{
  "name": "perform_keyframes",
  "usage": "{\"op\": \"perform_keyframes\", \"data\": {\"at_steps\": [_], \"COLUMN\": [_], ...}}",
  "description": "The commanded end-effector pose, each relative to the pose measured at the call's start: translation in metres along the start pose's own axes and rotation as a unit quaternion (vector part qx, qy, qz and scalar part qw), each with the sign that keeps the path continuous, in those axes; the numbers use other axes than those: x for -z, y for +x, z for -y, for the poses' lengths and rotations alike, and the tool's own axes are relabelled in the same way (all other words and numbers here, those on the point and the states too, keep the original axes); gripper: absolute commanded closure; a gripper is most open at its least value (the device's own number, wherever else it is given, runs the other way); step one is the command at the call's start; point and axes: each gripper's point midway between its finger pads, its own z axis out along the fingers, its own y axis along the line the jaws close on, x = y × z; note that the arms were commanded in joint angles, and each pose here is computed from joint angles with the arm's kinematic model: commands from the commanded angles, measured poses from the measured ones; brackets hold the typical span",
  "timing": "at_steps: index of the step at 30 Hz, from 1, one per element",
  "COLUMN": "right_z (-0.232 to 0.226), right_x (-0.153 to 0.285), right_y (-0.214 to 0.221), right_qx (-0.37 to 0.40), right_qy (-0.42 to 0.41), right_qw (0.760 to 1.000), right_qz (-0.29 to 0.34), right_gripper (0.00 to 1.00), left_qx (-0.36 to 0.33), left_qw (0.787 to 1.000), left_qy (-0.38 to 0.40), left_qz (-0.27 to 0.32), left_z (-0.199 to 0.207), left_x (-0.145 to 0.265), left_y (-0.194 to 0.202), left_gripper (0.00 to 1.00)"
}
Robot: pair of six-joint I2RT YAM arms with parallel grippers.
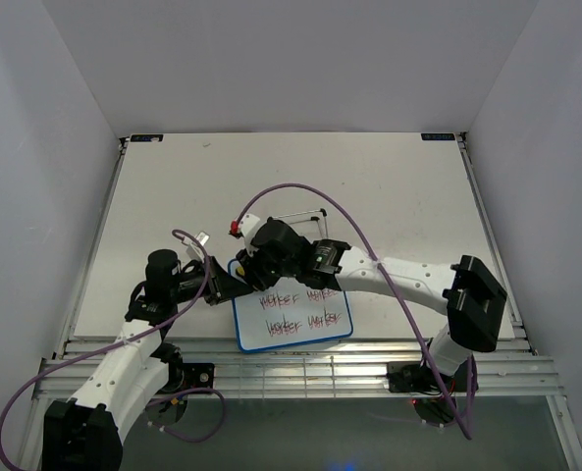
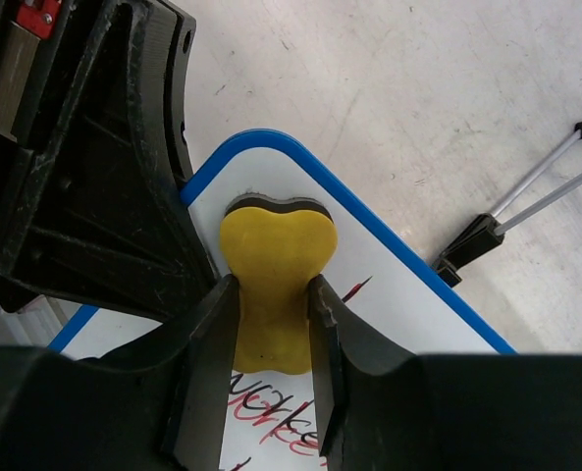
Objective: Erase the whiteboard
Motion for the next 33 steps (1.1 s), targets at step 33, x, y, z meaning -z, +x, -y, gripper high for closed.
{"op": "perform_keyframes", "data": {"at_steps": [33], "right_z": [-0.012], "right_x": [0.004], "right_y": [0.073], "right_qx": [-0.17], "right_qy": [-0.014], "right_qw": [0.983], "right_qz": [-0.075], "right_gripper": [0.89], "left_qx": [-0.084], "left_qw": [0.995], "left_qy": [0.046], "left_qz": [-0.001], "left_z": [0.037], "left_x": [0.006], "left_y": [-0.005], "left_gripper": [1.0]}}
